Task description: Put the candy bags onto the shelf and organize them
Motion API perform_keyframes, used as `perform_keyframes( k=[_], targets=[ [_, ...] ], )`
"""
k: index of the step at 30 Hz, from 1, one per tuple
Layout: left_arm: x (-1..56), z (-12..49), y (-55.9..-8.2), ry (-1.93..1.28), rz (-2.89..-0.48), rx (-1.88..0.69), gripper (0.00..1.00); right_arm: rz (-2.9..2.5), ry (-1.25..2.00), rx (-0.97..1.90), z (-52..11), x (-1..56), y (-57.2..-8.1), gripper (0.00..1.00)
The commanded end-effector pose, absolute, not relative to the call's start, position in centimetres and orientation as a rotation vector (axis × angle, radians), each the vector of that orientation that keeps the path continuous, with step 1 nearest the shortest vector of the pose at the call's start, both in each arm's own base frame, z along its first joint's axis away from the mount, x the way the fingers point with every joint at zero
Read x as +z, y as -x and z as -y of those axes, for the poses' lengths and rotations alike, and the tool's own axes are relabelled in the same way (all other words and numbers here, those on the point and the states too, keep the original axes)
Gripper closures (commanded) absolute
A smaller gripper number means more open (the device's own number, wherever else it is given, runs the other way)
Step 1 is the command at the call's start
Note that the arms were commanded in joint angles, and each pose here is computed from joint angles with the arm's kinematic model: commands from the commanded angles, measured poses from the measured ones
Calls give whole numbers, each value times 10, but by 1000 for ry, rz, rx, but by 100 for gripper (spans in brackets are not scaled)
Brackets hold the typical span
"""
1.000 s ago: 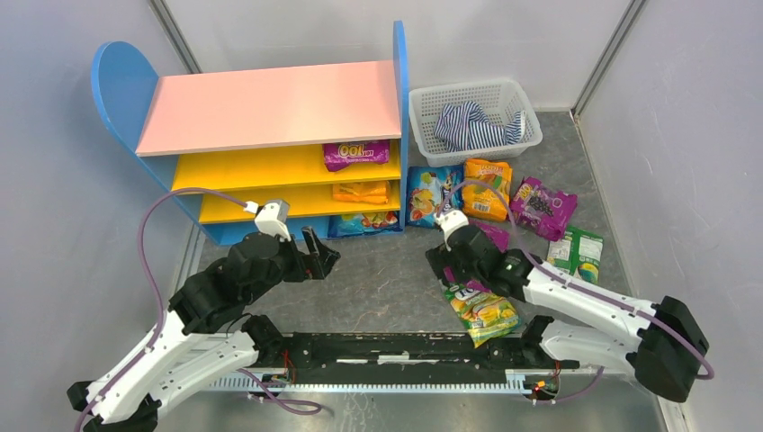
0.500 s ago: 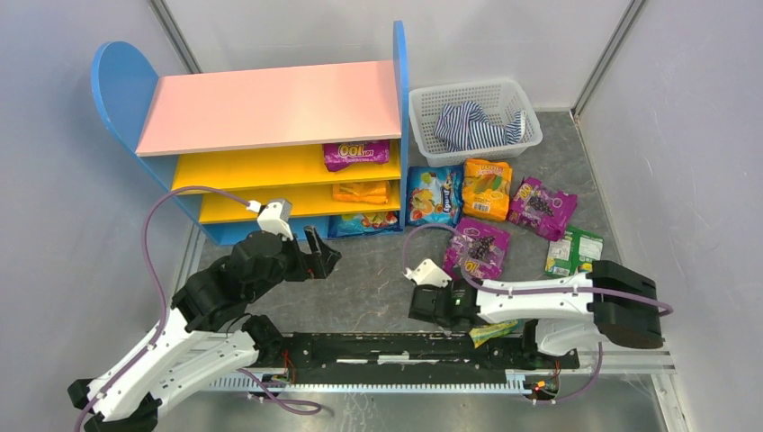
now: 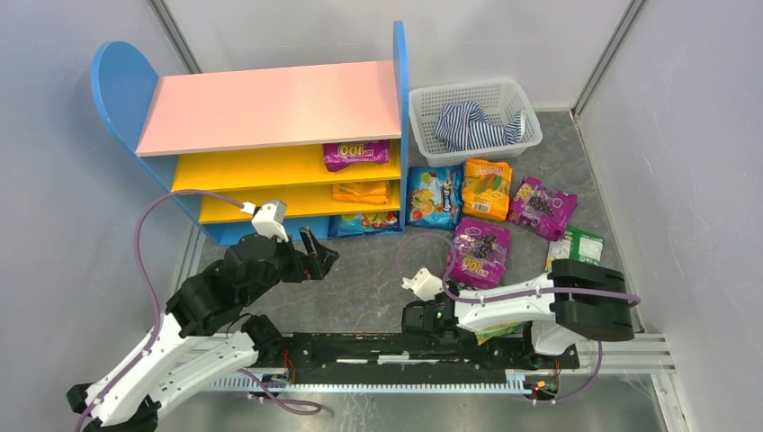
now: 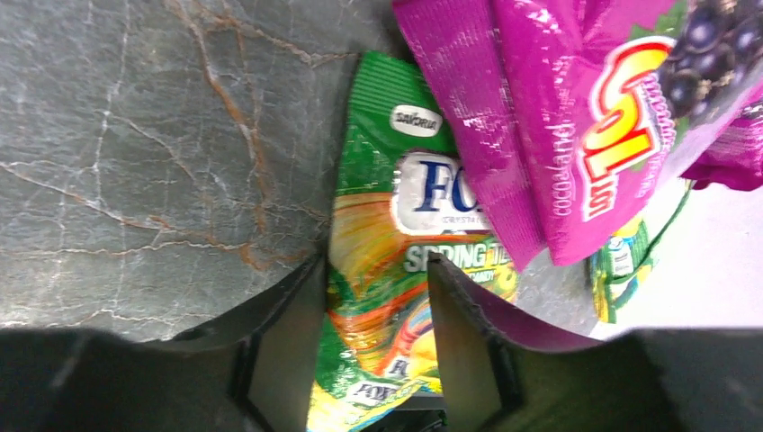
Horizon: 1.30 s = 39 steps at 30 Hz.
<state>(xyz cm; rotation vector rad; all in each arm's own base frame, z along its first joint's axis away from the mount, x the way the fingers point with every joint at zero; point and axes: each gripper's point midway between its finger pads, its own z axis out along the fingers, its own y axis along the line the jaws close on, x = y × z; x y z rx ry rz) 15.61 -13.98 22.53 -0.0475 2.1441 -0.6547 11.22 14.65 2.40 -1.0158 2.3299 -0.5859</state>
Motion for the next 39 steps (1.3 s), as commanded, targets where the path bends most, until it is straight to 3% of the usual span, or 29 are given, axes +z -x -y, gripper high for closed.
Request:
perform_keyframes(
  k=[1,8,9,15,22,39],
  targets=[
    [228,144,-161,36,-2129,-658,0,-2339,997,-578,-144,7,-108,54],
    [227,151,-166,23,-2152,-642,0,-2205,1050,-502,-180,23,-120,98],
    [227,152,-167,26,-2153,-641,0,-2180,1072,-468,-189,27,-122,100],
    [220,157,-171,57,-2174,-644,0,-1949,1186,-99,-262,67,-128,100],
    [189,184,-167,133,-2263,-772,0,-1497,1447,393,-346,121,-97,100],
    [136,248,-132,343,-2445,-1276,3,-1134,1511,430,-350,133,-90,100]
  ],
)
